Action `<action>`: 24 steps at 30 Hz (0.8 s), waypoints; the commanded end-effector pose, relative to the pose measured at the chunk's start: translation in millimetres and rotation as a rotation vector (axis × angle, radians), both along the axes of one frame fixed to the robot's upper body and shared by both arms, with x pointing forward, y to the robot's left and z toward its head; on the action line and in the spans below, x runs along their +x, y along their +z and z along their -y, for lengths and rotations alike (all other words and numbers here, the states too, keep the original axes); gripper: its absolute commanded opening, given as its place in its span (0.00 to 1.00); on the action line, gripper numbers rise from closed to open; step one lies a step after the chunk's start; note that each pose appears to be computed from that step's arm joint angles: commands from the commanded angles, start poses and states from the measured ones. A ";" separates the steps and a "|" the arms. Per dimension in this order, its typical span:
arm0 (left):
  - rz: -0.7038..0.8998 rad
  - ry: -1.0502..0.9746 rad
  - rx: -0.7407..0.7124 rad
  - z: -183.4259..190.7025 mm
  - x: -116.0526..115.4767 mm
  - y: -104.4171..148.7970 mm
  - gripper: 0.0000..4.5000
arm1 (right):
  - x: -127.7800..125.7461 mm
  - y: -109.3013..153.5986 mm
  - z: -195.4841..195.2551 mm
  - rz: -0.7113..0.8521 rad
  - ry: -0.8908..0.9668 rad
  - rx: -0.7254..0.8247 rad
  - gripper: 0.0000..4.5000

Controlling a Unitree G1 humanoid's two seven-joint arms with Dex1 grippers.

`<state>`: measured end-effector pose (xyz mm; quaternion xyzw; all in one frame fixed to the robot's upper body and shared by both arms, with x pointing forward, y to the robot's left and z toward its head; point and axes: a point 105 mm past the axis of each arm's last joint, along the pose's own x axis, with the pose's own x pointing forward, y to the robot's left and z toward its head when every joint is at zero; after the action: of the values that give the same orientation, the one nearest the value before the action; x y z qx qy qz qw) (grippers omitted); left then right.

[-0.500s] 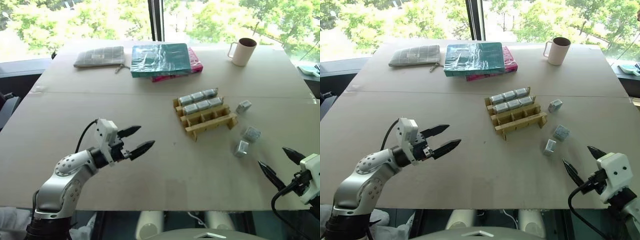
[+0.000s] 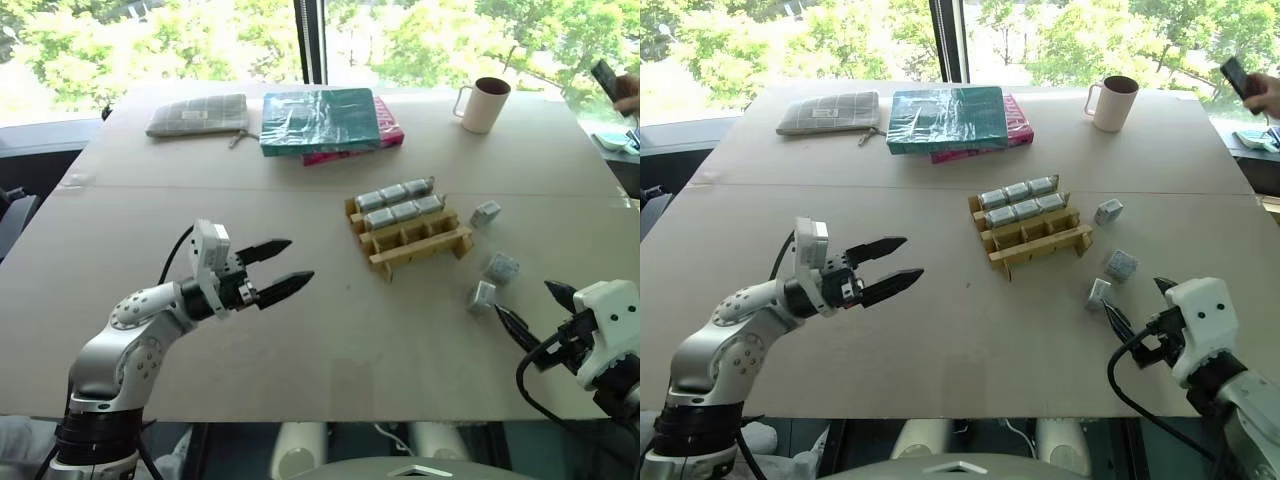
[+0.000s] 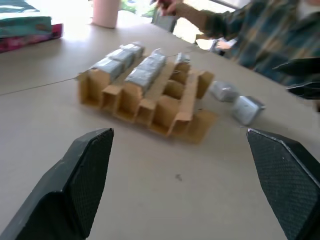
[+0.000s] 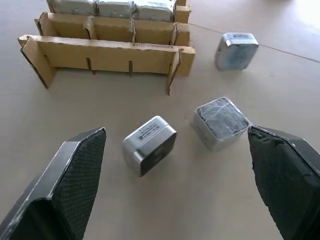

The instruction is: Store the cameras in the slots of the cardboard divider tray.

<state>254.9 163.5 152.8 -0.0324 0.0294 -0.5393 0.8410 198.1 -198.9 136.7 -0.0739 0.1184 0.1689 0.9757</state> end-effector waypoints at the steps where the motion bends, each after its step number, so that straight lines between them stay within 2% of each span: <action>1: 0.084 -0.113 -0.030 3.8 -8.3 19.7 0.98 | 0.7 -2.5 -14.6 -0.065 -0.009 0.061 1.00; 3: 0.143 -0.123 -0.006 6.0 -5.1 21.6 0.98 | 4.4 -7.2 -19.2 -0.110 -0.035 0.113 1.00; 5: 0.165 -0.223 0.021 11.4 -12.3 21.4 0.98 | 9.9 -12.5 -22.9 -0.157 -0.065 0.161 1.00; 13: 0.217 -0.436 0.060 16.8 -27.6 26.0 0.98 | 29.1 -25.6 -20.2 -0.281 -0.209 0.174 1.00; 21: 0.256 -0.486 0.097 13.7 -32.4 27.6 0.98 | 44.0 -33.2 -19.3 -0.338 -0.311 0.191 1.00; 24: 0.262 -0.481 0.100 13.6 -31.8 27.6 1.00 | 46.2 -36.2 -17.2 -0.352 -0.320 0.170 0.81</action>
<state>223.1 147.8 175.8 0.0711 -0.0371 -0.7233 0.6859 243.1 -179.5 97.6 0.0703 0.2857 0.0376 0.9550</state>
